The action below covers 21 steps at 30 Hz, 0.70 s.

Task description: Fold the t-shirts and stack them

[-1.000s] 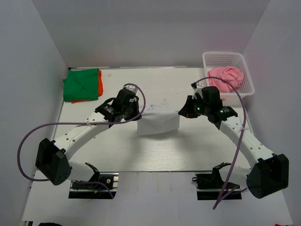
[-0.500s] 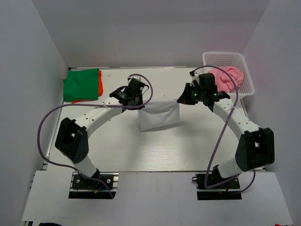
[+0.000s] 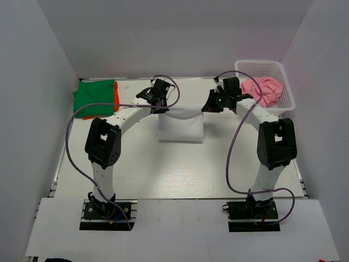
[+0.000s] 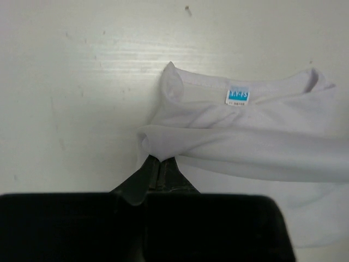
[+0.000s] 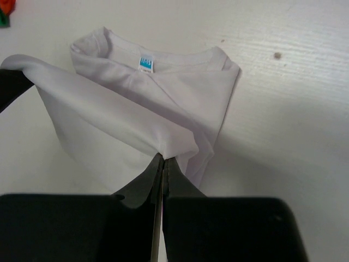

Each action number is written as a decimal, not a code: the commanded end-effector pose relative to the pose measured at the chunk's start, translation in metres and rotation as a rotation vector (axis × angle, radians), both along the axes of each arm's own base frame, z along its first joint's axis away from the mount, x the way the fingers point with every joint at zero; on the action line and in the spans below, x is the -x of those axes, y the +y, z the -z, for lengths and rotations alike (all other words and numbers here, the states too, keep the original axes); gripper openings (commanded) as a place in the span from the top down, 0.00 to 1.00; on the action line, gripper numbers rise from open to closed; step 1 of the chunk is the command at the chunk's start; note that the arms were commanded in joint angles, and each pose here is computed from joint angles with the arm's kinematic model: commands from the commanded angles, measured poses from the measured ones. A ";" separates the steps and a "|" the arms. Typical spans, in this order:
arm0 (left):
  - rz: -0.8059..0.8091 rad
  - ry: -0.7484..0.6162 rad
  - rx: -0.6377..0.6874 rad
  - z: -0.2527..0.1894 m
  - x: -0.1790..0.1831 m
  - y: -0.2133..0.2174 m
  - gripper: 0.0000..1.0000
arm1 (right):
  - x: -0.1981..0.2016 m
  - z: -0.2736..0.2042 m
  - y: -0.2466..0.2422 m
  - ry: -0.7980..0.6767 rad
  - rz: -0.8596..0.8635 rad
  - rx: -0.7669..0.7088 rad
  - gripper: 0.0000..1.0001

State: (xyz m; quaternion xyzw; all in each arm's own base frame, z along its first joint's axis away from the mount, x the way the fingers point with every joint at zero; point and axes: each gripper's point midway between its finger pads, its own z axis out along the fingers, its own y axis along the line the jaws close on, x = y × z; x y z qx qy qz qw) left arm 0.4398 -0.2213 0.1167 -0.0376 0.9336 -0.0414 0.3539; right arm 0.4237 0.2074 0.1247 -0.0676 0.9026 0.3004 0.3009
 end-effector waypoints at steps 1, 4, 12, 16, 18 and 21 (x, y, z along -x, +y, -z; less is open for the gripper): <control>-0.012 -0.080 -0.015 -0.020 -0.033 0.004 1.00 | -0.035 -0.007 -0.007 -0.056 0.046 0.001 1.00; -0.002 -0.091 -0.018 -0.010 -0.053 0.000 0.70 | -0.055 0.007 -0.015 -0.033 0.099 0.016 1.00; -0.011 -0.133 0.024 -0.033 -0.106 0.003 0.00 | -0.103 -0.009 0.000 -0.080 0.043 -0.055 0.10; 0.092 -0.137 0.074 -0.033 -0.084 -0.012 0.00 | -0.075 -0.022 0.004 -0.101 0.012 -0.093 0.10; 0.128 -0.110 0.086 -0.024 -0.063 -0.009 0.00 | -0.055 -0.020 -0.003 -0.095 0.021 -0.097 0.10; 0.179 -0.085 0.102 -0.010 -0.040 -0.008 0.00 | -0.035 -0.028 -0.004 -0.111 0.015 -0.112 0.10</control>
